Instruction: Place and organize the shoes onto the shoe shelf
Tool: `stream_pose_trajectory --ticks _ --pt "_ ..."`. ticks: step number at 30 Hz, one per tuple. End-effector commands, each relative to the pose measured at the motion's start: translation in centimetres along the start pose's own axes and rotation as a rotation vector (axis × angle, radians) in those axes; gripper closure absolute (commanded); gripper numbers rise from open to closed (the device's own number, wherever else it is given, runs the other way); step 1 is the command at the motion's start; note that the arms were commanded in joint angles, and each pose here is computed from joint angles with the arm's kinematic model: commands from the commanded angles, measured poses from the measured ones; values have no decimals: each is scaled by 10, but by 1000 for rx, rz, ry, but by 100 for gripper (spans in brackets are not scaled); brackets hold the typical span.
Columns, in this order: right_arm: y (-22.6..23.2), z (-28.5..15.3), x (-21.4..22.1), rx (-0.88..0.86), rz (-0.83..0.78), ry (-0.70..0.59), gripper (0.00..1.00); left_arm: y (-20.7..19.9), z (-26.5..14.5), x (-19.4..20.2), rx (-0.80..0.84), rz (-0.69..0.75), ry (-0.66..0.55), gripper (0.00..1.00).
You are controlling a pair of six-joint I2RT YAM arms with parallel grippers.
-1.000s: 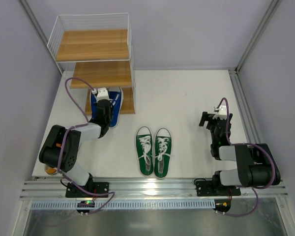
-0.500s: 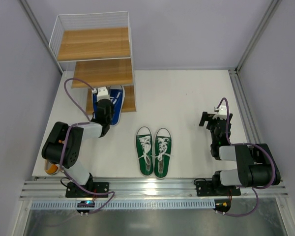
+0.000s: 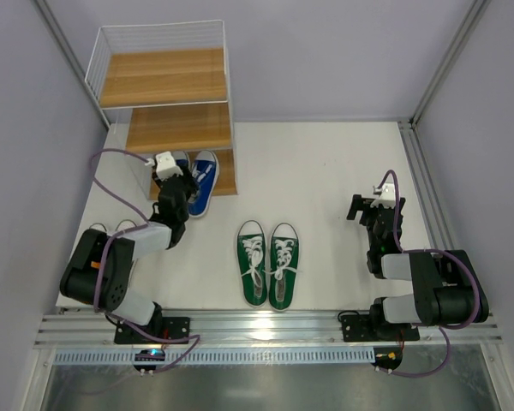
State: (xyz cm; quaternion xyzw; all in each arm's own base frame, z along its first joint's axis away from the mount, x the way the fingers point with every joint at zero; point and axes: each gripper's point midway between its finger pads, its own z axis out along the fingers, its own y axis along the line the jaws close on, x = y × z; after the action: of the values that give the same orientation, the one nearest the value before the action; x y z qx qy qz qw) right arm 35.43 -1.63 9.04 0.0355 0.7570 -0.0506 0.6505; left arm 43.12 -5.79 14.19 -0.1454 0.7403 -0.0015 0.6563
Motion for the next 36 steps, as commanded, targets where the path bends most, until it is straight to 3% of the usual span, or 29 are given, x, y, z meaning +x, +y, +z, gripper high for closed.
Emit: stream_pose_trajectory --ticks 1,2,7,15,25,28,36 --pt "1 6 -29 -3 18 -102 3 -6 -15 -27 16 -56 -70 46" --pt "1 7 -30 -3 19 -105 3 -5 -21 -37 10 -66 -86 46" --pt "1 7 -30 -3 19 -105 3 4 -42 -11 -35 9 51 46" --pt "1 7 -30 -3 18 -104 3 6 -37 26 -88 125 275 48" --pt "1 7 -30 -2 17 -104 3 4 -14 32 -121 175 342 50" --pt "1 7 -30 -3 18 -104 3 10 -14 37 -150 181 385 55" --pt "1 7 -30 -3 18 -104 3 20 -28 29 -161 137 319 54"
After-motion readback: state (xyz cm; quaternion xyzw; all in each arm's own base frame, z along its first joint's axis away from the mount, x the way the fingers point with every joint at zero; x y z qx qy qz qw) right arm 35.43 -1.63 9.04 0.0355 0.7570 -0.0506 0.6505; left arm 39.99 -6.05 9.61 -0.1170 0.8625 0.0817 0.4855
